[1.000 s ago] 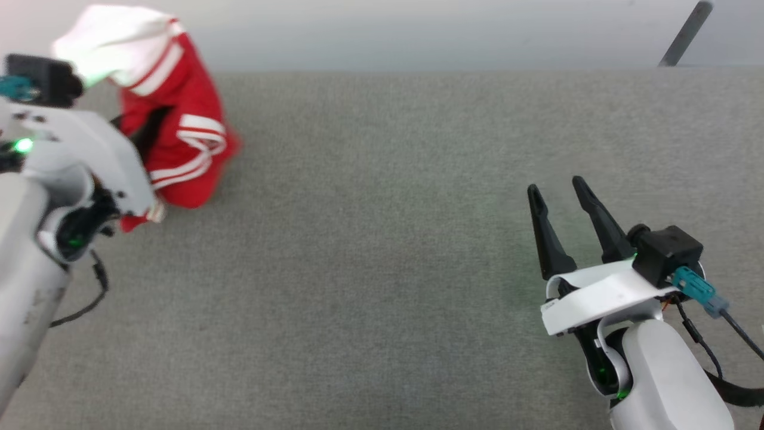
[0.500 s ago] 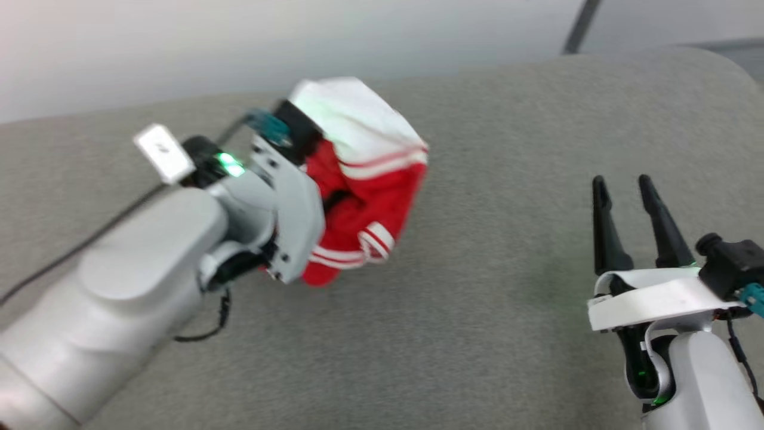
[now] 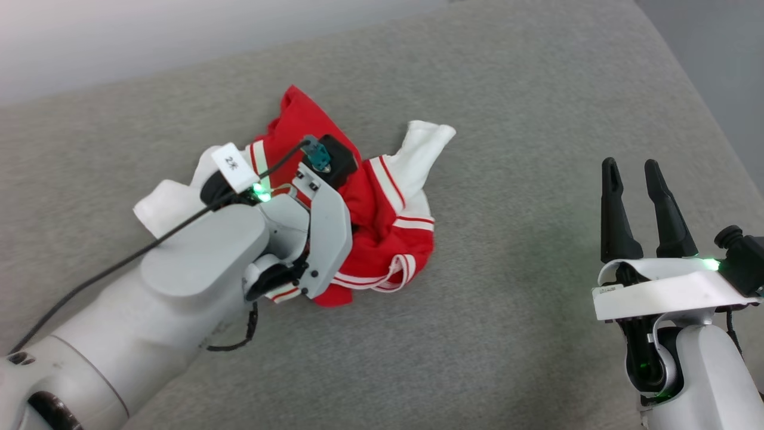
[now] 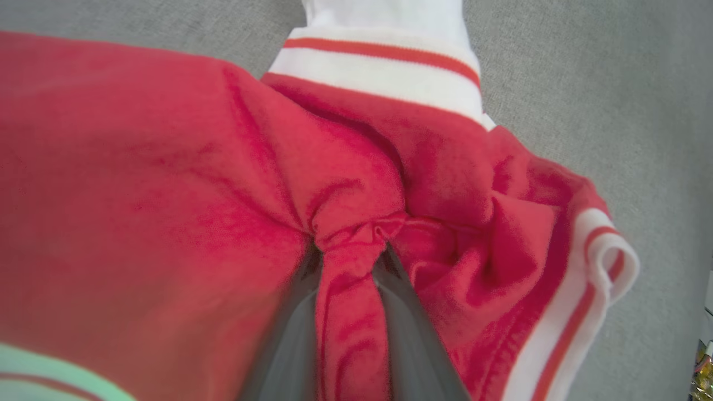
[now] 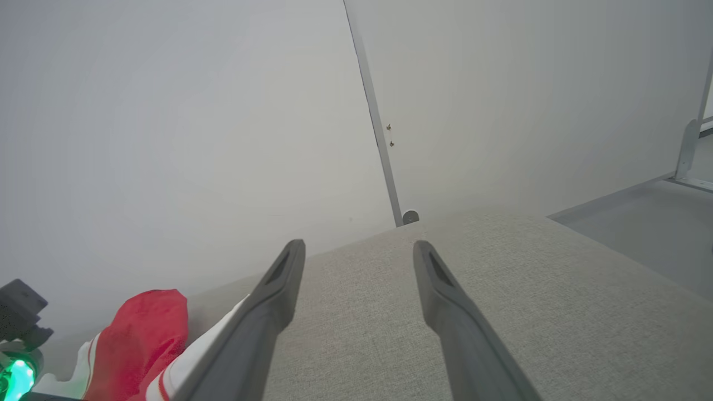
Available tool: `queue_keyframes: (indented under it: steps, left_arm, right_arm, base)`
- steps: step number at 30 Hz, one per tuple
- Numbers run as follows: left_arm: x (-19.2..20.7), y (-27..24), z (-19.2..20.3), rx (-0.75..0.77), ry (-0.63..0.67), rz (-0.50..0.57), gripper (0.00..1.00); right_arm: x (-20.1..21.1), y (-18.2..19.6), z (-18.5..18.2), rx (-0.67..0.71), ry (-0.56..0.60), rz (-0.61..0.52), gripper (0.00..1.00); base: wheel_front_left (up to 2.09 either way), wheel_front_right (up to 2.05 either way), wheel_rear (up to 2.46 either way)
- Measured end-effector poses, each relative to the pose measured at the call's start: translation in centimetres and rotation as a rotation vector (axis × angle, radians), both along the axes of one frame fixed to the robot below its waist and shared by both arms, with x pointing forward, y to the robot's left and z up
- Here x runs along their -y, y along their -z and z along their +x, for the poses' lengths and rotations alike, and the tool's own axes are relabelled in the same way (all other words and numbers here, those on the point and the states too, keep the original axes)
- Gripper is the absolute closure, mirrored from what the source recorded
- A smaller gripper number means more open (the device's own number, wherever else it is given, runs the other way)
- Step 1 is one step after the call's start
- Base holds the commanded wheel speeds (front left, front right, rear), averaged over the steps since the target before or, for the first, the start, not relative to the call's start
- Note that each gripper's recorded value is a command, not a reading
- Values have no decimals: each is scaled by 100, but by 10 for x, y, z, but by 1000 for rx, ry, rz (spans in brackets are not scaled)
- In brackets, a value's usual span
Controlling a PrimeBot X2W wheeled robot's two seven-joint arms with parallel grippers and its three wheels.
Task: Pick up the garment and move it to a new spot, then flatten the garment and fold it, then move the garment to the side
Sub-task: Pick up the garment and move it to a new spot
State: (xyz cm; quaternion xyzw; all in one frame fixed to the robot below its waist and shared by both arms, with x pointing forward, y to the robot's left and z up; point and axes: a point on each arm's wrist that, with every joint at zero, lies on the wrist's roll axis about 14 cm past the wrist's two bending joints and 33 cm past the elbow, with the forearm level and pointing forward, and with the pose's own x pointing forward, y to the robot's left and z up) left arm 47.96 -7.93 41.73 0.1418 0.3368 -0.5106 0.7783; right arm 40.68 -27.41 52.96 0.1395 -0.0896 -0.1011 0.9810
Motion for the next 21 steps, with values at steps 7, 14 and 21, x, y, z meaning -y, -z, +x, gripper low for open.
queue_keyframes:
  steps: [7,14,21]
  left_arm:
    - [13,28,11,-25,27,44,100]
    - [16,53,14,-116,1,55,100]
    - [16,60,14,-145,-12,54,100]
  right_arm:
    - [21,8,-12,-30,68,5,0]
    - [27,17,-14,-60,87,3,0]
    - [21,16,1,-52,57,-7,0]
  base:
    - [0,0,0]
    - [0,0,0]
    - [0,0,0]
